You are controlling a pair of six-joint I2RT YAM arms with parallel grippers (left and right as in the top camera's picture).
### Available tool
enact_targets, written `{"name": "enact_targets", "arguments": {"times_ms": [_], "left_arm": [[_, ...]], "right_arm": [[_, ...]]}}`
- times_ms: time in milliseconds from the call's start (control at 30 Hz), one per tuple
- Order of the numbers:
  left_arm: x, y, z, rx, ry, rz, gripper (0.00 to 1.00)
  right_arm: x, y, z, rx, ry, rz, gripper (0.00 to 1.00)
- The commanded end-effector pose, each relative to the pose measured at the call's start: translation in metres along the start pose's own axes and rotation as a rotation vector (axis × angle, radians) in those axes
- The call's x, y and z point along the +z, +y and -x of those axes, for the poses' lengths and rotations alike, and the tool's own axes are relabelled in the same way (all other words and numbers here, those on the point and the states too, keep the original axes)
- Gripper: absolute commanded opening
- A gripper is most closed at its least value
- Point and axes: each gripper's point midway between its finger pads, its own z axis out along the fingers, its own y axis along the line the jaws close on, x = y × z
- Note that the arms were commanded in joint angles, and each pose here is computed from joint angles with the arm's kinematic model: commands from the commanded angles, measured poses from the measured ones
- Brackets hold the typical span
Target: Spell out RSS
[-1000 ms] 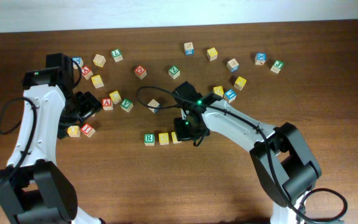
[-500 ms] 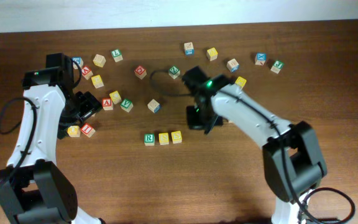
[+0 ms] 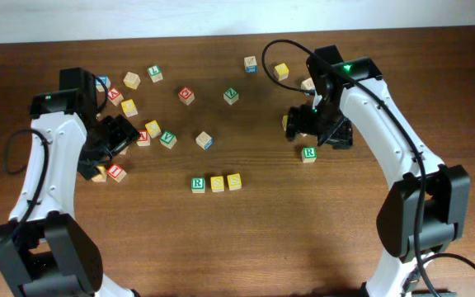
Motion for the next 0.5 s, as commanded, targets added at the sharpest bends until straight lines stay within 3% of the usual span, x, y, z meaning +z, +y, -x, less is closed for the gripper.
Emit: {"name": "enact_targets", "arguments": {"times_ms": [0,33,67,100,133,167,233,467], "left_arm": [[-0.005,-0.026,-0.018,0.163,0.065,-0.12,0.99],[-0.002,-0.025,-0.023,0.206,0.071,-0.098,0.97],[0.005,-0.021,-0.028,0.24,0.073,-0.053,0.89],[0.012,-0.016,-0.034,0.261,0.075,-0.002,0.71],[0.021,-0.012,-0.038,0.281,0.077,0.042,0.41],[0.032,-0.009,-0.045,0.303,0.084,0.077,0.24],[0.053,-0.009,-0.06,0.337,0.11,0.097,0.0],[0.106,-0.039,-0.088,0.458,0.122,0.077,0.0]], "right_arm": [[-0.001,0.002,-0.001,-0.016,-0.004,0.004,0.84],[0.001,0.002,-0.001,-0.016,0.0,0.003,0.65],[0.002,0.002,-0.002,-0.016,0.006,0.0,0.51],[0.004,0.002,-0.004,-0.022,0.015,-0.001,0.38],[0.007,0.003,-0.006,-0.046,0.022,-0.002,0.28],[0.013,0.004,-0.011,-0.069,0.036,-0.008,0.22],[0.026,0.006,-0.019,-0.082,0.055,-0.017,0.14],[0.072,0.007,-0.036,-0.118,0.07,-0.019,0.09]]}}
